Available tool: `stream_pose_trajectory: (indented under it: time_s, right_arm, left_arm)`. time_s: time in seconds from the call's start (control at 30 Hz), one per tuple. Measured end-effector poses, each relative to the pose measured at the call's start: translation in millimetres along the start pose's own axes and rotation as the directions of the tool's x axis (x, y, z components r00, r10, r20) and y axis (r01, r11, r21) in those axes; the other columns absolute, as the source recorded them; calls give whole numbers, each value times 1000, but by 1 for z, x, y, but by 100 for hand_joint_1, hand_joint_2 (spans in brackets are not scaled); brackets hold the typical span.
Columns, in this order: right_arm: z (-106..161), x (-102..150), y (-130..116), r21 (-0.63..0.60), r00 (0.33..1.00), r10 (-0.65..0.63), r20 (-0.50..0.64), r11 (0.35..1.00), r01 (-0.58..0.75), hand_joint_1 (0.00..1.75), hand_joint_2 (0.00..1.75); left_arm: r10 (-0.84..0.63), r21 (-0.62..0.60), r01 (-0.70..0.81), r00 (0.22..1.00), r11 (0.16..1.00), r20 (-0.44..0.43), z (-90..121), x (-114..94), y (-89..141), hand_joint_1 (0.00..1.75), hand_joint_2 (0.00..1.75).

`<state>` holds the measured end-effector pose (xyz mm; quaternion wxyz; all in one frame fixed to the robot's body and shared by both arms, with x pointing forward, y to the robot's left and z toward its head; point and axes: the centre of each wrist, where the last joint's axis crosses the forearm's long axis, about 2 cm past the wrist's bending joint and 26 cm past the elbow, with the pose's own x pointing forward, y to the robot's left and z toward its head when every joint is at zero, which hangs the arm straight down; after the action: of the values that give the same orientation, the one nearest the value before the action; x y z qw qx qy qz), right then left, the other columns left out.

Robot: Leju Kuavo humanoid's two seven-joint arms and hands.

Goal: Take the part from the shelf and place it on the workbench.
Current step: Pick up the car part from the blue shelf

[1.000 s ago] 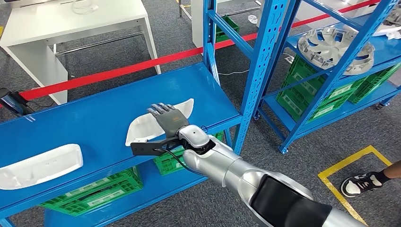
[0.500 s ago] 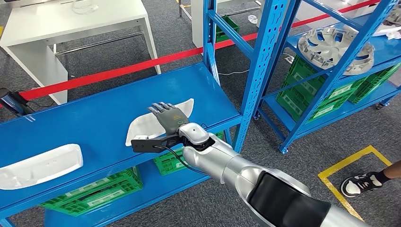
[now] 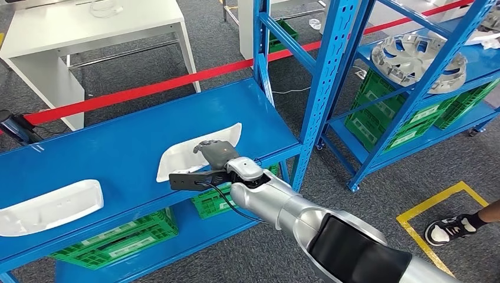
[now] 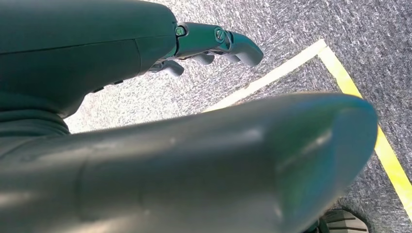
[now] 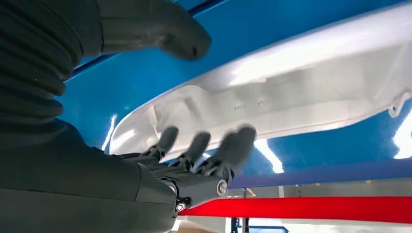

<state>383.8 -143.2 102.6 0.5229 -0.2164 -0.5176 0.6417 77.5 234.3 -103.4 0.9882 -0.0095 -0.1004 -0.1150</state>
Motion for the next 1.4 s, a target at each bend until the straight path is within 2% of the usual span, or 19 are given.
stream_pose_trajectory:
  time_s: [0.23, 0.73, 0.87, 1.17, 1.27, 1.4]
  right_arm:
    - [2, -2, 9, 27, 1000, -21, 1, 999, 21, 169, 175]
    - [4, -8, 13, 5, 999, -36, -24, 999, 36, 175, 175]
    - [6, -14, 14, 3, 999, -40, -32, 999, 40, 175, 175]
    - [9, -25, 14, -53, 997, -66, -29, 997, 65, 175, 175]
    - [9, -26, 9, -138, 995, -93, 27, 986, 96, 175, 175]
    - [9, -21, -11, -250, 984, -126, 122, 956, 154, 175, 175]
  left_arm:
    - [-4, -5, 4, 1000, 1000, 4, 0, 1, 0, 0, 0]
    - [-20, -9, 20, 1000, 1000, 1, 0, 7, 0, 0, 0]
    - [-24, -10, 24, 1000, 1000, 4, 0, 8, -1, 0, 175]
    - [-20, 9, 20, 999, 1000, 26, 0, 9, -1, 0, 175]
    - [-16, 10, 15, 1000, 1000, 26, 0, 9, -1, 0, 175]
    - [-19, 10, 18, 999, 1000, 26, 0, 9, -1, 0, 175]
